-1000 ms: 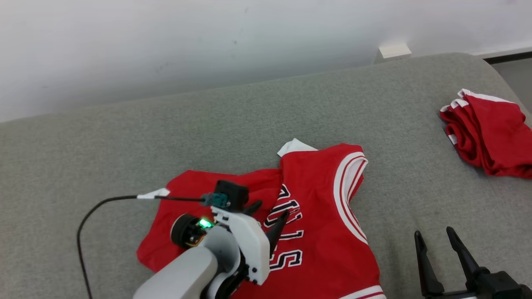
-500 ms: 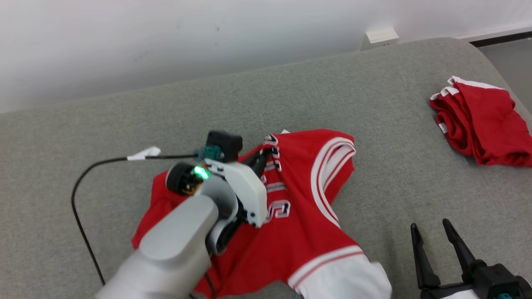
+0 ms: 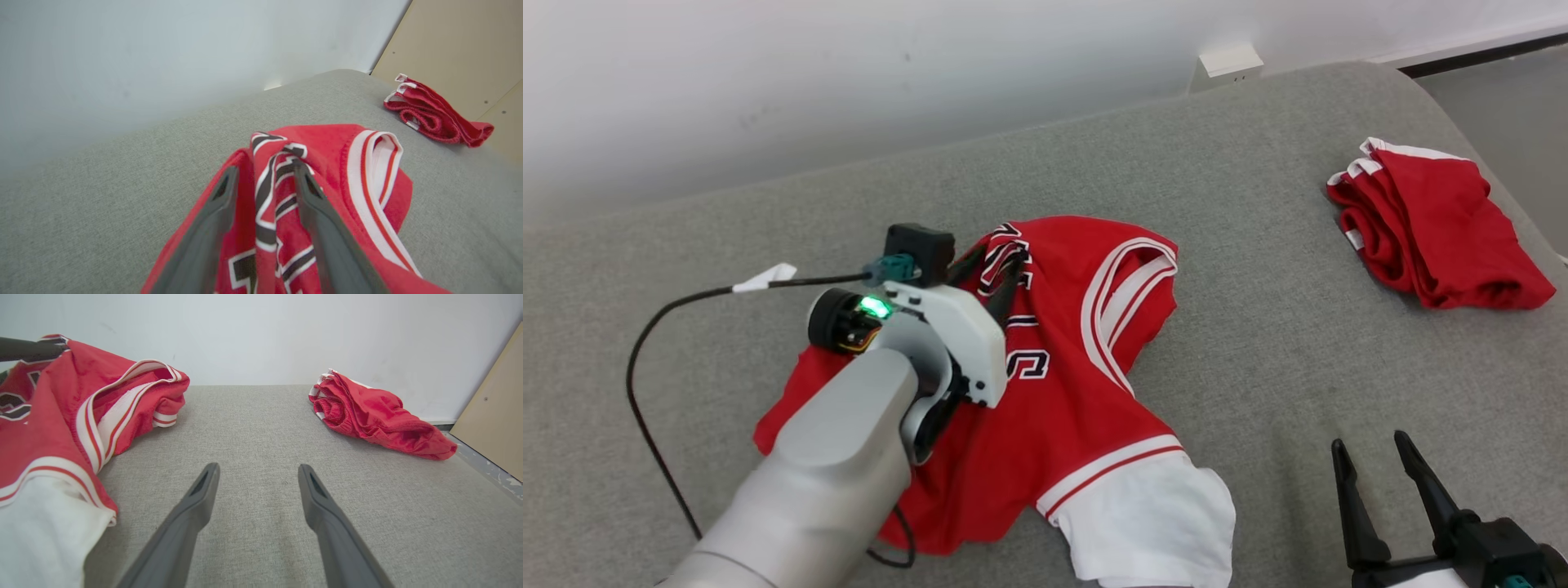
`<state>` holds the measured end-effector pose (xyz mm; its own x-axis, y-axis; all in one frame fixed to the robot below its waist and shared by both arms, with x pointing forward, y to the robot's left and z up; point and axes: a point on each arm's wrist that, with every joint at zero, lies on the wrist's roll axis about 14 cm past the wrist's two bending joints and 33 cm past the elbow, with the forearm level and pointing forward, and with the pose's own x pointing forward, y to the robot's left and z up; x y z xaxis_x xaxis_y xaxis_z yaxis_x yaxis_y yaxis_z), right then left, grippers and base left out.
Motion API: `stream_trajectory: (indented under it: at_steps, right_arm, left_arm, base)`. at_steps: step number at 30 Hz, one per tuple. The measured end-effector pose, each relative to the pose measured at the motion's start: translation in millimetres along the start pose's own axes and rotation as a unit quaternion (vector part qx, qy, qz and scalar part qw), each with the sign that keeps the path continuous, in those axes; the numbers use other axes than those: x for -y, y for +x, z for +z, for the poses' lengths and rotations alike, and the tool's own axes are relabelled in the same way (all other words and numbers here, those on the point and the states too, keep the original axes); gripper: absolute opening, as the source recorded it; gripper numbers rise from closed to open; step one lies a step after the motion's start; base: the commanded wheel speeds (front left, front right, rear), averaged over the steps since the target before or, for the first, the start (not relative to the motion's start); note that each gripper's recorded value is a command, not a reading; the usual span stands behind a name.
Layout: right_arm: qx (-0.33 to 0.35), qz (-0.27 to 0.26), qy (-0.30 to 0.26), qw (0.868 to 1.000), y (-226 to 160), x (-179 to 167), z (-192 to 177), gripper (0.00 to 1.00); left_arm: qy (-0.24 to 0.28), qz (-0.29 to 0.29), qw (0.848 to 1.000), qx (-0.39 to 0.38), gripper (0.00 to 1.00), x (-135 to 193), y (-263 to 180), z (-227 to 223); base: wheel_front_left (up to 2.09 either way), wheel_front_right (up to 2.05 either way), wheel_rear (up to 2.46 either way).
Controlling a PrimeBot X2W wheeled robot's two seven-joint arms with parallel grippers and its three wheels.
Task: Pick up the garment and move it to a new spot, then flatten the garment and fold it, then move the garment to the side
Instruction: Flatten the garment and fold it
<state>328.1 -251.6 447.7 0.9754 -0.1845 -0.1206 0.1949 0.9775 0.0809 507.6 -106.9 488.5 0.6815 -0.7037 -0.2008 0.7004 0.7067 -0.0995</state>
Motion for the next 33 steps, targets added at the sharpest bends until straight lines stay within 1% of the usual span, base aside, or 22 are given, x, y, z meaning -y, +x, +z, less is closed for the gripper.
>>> stream_trajectory:
  at_steps: [4, 11, 16, 22, 24, 27, 29, 33]
  right_arm:
    - [-0.003, -0.003, 0.003, 1.000, -5, 2, -3, 1.00]
    - [0.004, 0.020, 0.008, 1.000, -3, -12, 0, 1.00]
    - [0.004, 0.033, 0.011, 0.999, -3, -20, -1, 1.00]
    - [0.001, 0.042, 0.011, 0.999, -1, -26, -3, 1.00]
    - [-0.001, 0.043, 0.010, 0.999, 0, -27, -4, 1.00]
    - [-0.004, 0.044, 0.008, 0.999, 1, -28, -6, 1.00]
    - [-0.005, 0.044, 0.007, 0.999, 2, -28, -7, 1.00]
    - [-0.007, 0.042, 0.005, 0.999, 2, -26, -7, 1.00]
  left_arm:
    - [-0.005, 0.022, 1.000, 0.007, 1.00, -19, -14, -3]
    - [-0.005, 0.080, 0.996, 0.039, 1.00, -66, -57, 5]
    - [-0.033, 0.130, 0.991, 0.011, 1.00, -94, -104, -25]
    - [-0.065, 0.197, 0.978, -0.018, 1.00, -121, -152, -56]
    - [-0.069, 0.209, 0.975, -0.029, 1.00, -125, -161, -64]
    - [-0.078, 0.209, 0.973, -0.055, 1.00, -123, -169, -81]
    - [-0.082, 0.195, 0.975, -0.066, 1.00, -115, -167, -85]
    - [-0.097, 0.170, 0.978, -0.066, 1.00, -100, -159, -82]
  base:
    - [0.00, 0.00, 0.00]
    - [0.00, 0.00, 0.00]
    - [0.00, 0.00, 0.00]
    - [0.00, 0.00, 0.00]
    - [0.00, 0.00, 0.00]
    - [0.00, 0.00, 0.00]
    - [0.00, 0.00, 0.00]
    - [0.00, 0.00, 0.00]
